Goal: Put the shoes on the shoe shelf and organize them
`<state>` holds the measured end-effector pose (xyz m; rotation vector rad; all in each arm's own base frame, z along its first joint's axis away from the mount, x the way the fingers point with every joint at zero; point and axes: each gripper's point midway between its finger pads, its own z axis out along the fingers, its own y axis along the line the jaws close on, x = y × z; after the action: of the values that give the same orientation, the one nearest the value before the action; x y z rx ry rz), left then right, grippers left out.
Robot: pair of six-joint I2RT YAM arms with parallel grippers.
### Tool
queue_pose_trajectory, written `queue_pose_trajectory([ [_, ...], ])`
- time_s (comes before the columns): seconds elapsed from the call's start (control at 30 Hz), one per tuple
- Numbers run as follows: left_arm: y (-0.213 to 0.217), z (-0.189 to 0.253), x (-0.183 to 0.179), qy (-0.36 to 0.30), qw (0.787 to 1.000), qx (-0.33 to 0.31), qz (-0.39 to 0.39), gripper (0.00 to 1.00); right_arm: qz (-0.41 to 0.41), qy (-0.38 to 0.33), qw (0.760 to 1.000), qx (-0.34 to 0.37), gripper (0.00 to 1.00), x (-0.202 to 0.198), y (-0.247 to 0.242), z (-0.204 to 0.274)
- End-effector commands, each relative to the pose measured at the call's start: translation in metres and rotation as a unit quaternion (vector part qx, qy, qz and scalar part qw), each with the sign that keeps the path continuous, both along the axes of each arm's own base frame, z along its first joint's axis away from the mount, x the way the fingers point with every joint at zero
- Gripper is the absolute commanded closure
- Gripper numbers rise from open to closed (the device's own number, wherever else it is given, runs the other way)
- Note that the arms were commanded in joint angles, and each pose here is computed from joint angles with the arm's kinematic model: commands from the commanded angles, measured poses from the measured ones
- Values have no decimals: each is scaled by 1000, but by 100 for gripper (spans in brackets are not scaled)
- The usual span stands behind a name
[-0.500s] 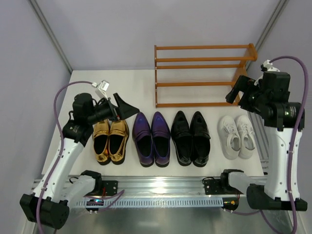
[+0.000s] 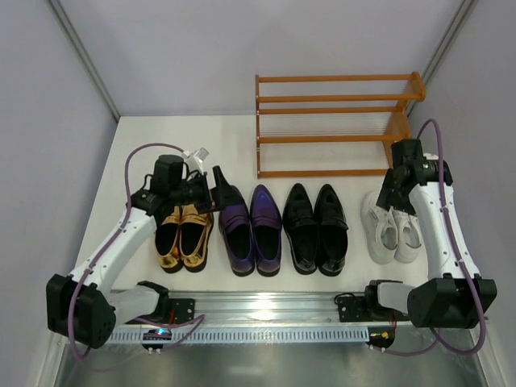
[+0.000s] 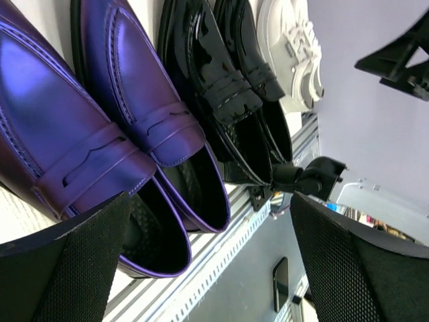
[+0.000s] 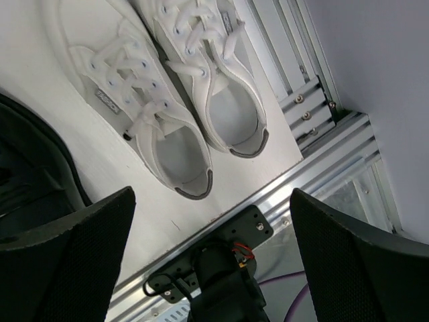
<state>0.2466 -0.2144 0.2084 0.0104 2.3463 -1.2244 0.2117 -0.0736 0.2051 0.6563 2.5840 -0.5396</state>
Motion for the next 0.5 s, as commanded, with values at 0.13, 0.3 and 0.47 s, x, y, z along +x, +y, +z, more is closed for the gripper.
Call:
queue_pose_trajectory([
  [0.13, -13, 6, -10, -6, 999, 1, -41, 0, -22, 27, 999, -26, 3, 2, -9, -31],
  [0.3, -15, -1, -13, 9, 999, -1, -49, 0, -44, 25, 998, -32, 3, 1, -12, -47],
  [0.47, -14, -11, -14, 39, 998, 12, -49, 0, -54, 7, 999, 4, 3, 5, -1, -61],
])
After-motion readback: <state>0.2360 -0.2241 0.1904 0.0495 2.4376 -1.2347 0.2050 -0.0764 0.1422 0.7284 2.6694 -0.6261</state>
